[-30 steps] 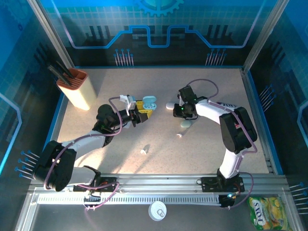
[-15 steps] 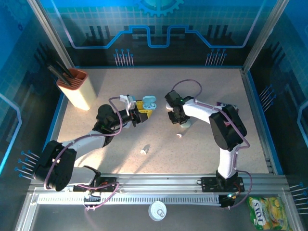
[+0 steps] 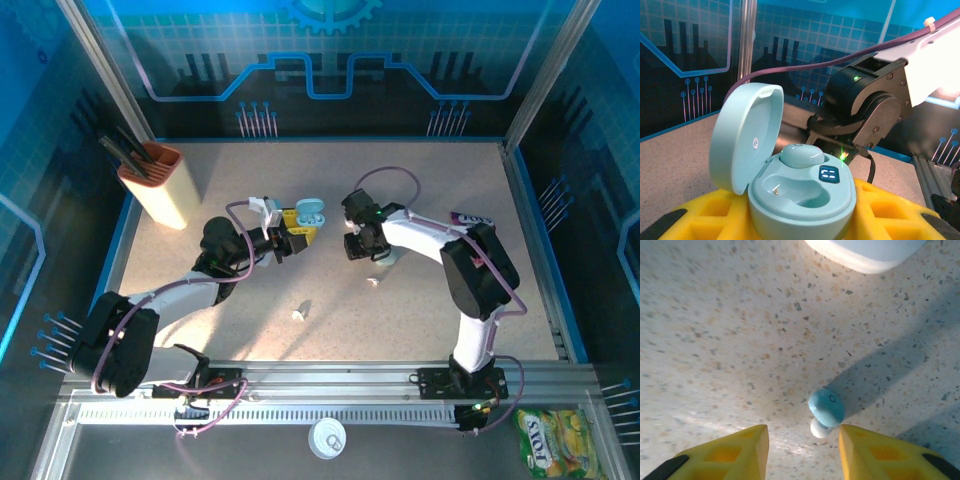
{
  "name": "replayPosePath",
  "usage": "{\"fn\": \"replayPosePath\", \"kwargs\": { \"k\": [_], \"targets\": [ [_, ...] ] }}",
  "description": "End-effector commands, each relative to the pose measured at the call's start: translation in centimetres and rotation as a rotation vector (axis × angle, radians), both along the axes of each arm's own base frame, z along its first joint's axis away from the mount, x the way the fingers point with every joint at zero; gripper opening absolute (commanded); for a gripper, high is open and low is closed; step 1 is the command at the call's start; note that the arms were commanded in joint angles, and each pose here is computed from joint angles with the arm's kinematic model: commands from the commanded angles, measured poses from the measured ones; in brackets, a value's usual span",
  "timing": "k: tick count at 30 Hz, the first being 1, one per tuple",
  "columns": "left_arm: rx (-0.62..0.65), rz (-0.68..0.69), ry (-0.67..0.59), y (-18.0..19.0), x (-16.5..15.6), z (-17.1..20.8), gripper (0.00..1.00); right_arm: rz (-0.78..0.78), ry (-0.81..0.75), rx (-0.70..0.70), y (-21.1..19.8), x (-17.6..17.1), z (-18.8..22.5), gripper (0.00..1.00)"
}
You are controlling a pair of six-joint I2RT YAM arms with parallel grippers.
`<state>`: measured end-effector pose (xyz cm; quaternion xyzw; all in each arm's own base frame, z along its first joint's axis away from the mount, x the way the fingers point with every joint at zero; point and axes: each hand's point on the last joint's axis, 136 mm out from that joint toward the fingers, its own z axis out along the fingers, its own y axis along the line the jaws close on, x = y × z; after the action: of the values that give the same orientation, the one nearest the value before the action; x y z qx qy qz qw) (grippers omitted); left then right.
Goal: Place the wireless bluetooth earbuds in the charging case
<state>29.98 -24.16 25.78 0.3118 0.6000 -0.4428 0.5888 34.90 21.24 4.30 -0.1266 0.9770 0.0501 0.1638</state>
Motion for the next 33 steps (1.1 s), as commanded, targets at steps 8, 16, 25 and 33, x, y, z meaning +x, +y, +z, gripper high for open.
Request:
{"fn": "replayPosePath", "kwargs": {
  "k": [8, 16, 25, 33],
  "targets": [
    [-0.002, 0.012, -0.029, 0.4, -0.4, 0.4, 0.39, -0.034, 0.052, 0.343, 0.4, 2.0, 0.6, 0.44],
    [0.009, 0.021, -0.025, 0.5, -0.4, 0.2, 0.39, -0.031, 0.137, 0.376, 0.2, 2.2, -2.0, 0.37],
    [0.010, 0.022, -0.017, 0.5, -0.2, 0.1, 0.39, -0.011, 0.169, 0.393, 0.3, 1.4, -2.0, 0.29],
    [0.005, 0.019, -0.012, 0.4, -0.1, -0.1, 0.39, -0.002, 0.166, 0.409, 0.5, 1.2, -1.5, 0.22]
  ]
}}
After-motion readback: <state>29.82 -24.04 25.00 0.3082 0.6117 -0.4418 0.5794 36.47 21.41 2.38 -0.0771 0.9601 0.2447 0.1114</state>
